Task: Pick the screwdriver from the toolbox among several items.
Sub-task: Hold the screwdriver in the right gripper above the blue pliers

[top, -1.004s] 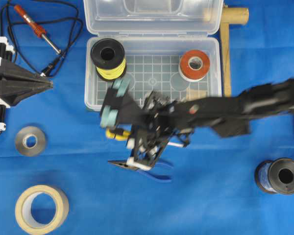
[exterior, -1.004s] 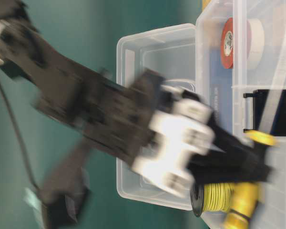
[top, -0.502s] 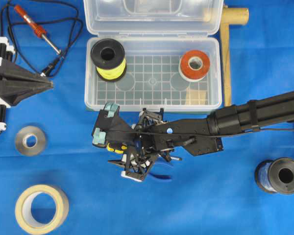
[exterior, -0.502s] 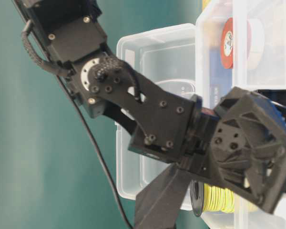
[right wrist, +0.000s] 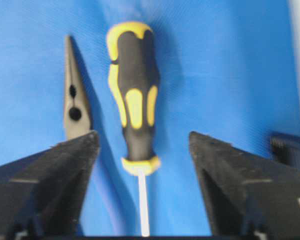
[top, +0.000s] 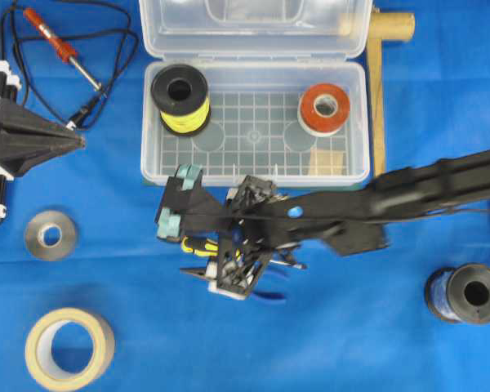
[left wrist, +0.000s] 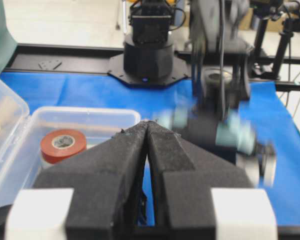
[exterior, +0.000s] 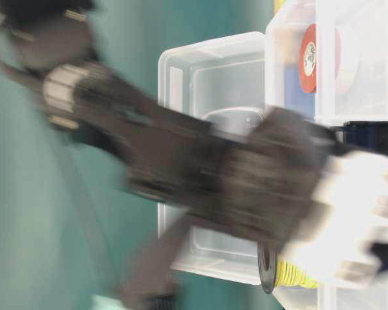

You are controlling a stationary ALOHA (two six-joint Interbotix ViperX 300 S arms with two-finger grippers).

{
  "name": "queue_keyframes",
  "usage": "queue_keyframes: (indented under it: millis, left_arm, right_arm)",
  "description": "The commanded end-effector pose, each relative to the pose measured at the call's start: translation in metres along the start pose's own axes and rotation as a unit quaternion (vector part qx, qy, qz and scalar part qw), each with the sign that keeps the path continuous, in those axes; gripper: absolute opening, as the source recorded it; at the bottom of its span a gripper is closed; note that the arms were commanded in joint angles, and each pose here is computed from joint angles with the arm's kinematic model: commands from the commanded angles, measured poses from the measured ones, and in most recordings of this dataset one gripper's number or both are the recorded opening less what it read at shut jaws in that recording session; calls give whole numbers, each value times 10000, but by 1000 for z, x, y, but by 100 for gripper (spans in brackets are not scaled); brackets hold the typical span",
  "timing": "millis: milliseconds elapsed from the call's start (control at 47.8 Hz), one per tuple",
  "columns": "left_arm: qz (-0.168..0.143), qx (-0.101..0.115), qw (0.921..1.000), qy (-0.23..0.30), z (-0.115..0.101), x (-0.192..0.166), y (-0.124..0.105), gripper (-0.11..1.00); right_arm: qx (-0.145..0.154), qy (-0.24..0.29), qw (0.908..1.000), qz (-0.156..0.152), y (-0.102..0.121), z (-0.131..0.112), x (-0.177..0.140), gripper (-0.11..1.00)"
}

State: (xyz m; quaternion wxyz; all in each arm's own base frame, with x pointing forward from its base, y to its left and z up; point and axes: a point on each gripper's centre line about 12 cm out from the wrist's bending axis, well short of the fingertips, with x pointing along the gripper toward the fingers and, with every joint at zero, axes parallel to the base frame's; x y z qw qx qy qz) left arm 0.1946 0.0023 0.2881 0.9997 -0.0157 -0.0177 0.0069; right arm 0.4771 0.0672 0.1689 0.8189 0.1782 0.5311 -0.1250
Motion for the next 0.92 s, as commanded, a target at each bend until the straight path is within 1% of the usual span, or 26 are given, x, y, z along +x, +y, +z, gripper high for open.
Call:
queue_keyframes:
  millis: [0,84,146,272,418,586,711,774,900]
  left_arm:
    - [6,-8,10000,-92,7,1,0,0]
    - [-1,-16,10000,-84,8,0,0,0]
    - [5,-8,10000,-77,8,-1,0,0]
    - [-2,-24,10000,-54,7,-2,0,0]
    - [-3,-32,10000,-38,7,-3,0,0]
    - [-3,-32,10000,-23,7,-3,0,0]
    - [-3,-32,10000,-31,7,-3,0,0]
    - [-3,-32,10000,-38,7,-3,0,0]
    - [-2,-32,10000,-23,6,-3,0,0]
  right_arm:
    - [-145,-515,9985,144,4,12,-58,69]
    - [-339,-819,9960,97,-1,10,-89,70]
    - [-478,-1026,9936,47,-10,4,-110,70]
    - [-643,-1320,9891,47,-26,-13,-137,70]
    - [-666,-1671,9835,214,-48,-41,-154,70]
    - [-749,-2243,9701,553,-77,-81,-177,70]
    - [-854,-2626,9580,769,-97,-109,-190,70]
    - [-912,-2799,9521,833,-109,-125,-194,70]
    - [-1017,-2982,9451,868,-126,-148,-195,70]
